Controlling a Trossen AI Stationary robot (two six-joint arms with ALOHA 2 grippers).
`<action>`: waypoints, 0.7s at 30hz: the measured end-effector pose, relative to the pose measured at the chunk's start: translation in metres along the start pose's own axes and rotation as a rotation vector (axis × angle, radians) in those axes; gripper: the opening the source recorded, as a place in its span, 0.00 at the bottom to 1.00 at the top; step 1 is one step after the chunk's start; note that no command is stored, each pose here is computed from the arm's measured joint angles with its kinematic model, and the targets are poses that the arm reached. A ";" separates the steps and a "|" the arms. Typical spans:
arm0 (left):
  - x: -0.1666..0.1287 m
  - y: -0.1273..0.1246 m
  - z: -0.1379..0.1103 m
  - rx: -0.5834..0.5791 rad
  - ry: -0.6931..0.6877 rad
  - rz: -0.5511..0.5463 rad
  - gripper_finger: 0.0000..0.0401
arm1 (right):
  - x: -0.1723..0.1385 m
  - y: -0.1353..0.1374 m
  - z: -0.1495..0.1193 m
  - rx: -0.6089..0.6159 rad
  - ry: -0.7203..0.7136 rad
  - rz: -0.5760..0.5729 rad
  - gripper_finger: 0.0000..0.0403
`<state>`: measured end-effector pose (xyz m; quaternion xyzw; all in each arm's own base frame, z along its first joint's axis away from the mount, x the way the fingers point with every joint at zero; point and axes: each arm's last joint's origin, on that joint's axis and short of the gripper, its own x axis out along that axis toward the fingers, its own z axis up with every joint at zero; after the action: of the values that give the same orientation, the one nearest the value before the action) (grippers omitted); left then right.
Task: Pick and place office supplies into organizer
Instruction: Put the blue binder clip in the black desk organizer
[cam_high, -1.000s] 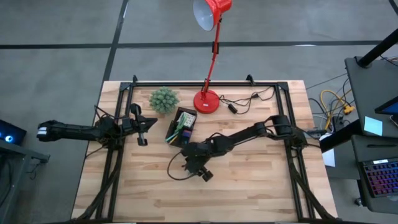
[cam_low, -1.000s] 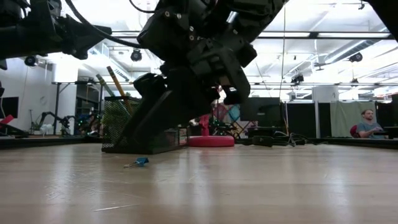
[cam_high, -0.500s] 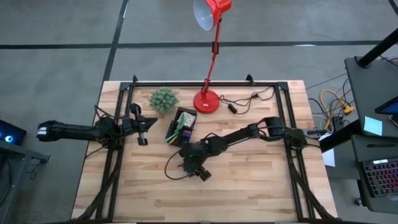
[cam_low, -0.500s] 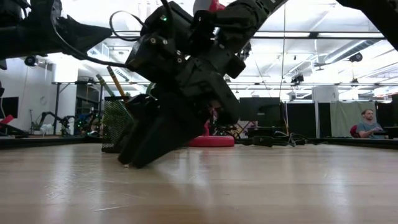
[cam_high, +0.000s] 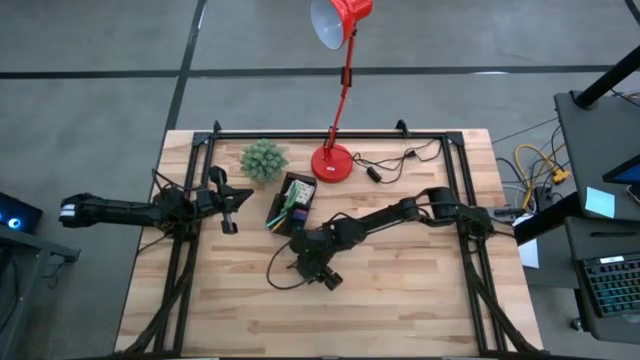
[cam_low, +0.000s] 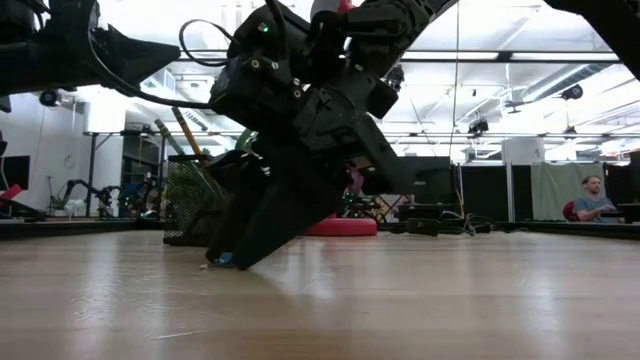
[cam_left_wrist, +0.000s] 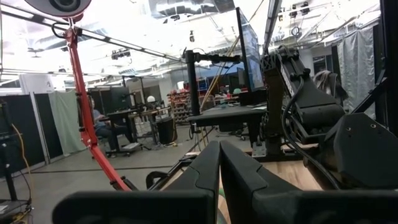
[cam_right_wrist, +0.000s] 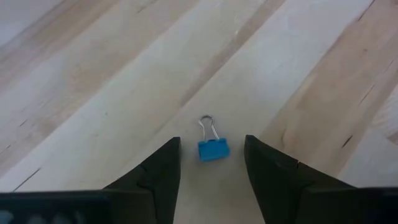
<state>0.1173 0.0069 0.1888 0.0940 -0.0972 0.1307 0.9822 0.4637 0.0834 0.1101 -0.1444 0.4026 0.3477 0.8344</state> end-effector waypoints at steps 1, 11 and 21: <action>0.000 0.000 0.000 0.000 0.000 0.000 0.00 | 0.000 0.000 0.000 0.000 0.000 0.000 0.41; 0.000 0.000 0.000 0.000 0.000 0.000 0.00 | 0.000 0.000 -0.001 0.020 0.003 -0.003 0.22; 0.000 0.000 0.000 0.000 0.000 0.000 0.00 | 0.000 0.000 -0.001 0.024 0.006 -0.001 0.12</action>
<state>0.1173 0.0069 0.1888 0.0940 -0.0970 0.1305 0.9822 0.4631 0.0831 0.1092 -0.1356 0.4091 0.3421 0.8350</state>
